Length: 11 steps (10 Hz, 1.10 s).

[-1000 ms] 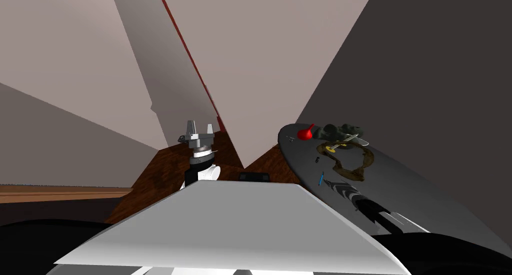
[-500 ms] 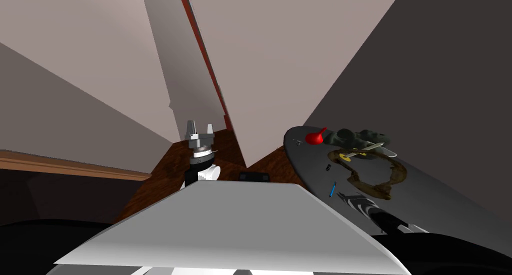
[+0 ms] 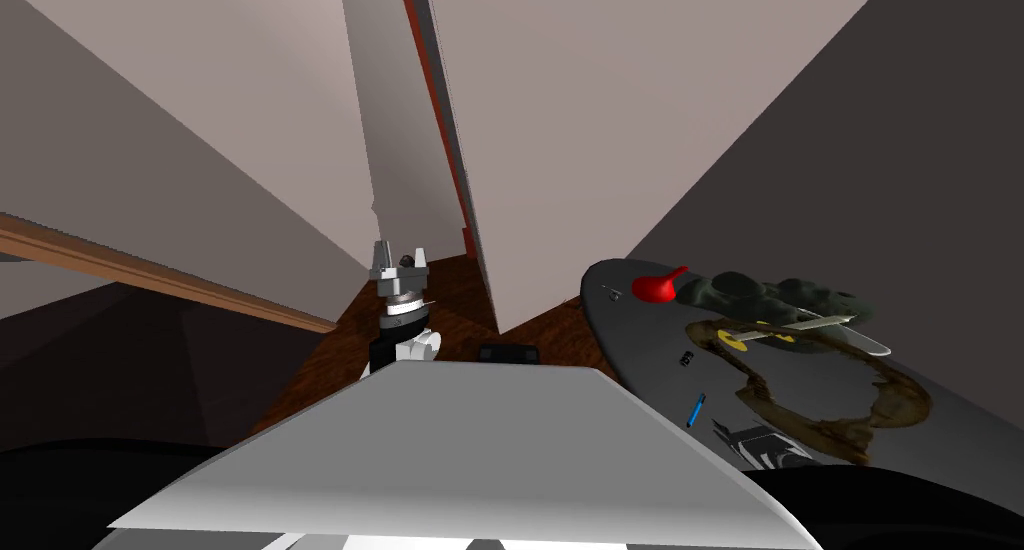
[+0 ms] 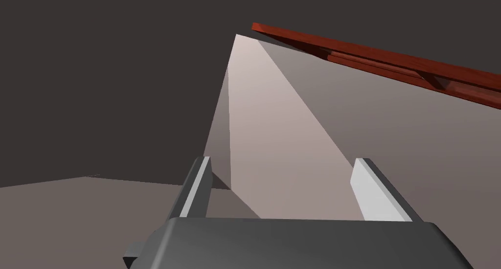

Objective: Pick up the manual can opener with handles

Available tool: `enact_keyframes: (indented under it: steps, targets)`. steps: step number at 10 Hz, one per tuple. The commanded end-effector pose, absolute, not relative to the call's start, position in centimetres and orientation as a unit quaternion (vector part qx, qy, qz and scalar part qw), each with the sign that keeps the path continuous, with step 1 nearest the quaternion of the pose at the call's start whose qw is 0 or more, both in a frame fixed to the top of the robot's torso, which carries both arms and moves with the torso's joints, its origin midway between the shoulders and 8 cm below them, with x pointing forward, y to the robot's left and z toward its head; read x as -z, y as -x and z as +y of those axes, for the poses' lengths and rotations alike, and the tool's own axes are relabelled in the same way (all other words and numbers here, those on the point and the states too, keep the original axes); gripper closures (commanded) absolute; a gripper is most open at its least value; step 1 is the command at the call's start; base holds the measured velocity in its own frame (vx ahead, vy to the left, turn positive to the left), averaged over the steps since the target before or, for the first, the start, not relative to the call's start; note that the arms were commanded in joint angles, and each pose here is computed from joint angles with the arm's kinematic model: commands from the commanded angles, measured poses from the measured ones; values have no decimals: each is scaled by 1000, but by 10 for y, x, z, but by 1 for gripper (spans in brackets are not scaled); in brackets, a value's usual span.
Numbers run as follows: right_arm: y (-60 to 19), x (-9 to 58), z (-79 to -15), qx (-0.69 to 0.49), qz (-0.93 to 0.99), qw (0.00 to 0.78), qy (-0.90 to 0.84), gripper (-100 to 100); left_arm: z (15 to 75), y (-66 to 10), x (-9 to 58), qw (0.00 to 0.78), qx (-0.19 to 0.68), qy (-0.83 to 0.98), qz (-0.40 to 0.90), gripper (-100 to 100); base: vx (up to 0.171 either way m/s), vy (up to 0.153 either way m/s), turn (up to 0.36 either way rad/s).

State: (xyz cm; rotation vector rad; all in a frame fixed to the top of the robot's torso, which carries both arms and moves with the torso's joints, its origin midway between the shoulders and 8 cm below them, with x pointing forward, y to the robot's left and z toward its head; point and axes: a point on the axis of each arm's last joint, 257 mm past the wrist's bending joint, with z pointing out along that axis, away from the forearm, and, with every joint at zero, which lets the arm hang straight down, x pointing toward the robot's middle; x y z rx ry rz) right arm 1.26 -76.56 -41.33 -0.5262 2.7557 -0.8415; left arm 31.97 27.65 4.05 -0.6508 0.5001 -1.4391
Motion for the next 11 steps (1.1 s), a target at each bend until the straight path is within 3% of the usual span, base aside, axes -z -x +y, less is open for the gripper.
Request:
enact_keyframes:
  steps: [1, 9, 11]
  targets:
    - [0, 416, -769, 289, 934, 86, 191, -100, 276, -320, -41, 676, 640, 289, 222, 0, -8, 26, 95]
    - [87, 426, -775, 280, 922, -34, 267, -100, 277, -320, -41, 676, 640, 289, 222, 0, -15, 21, 136]
    - [86, 427, -775, 280, 922, -31, 265, -100, 277, -320, -40, 676, 640, 289, 222, 0, -13, 10, 38]
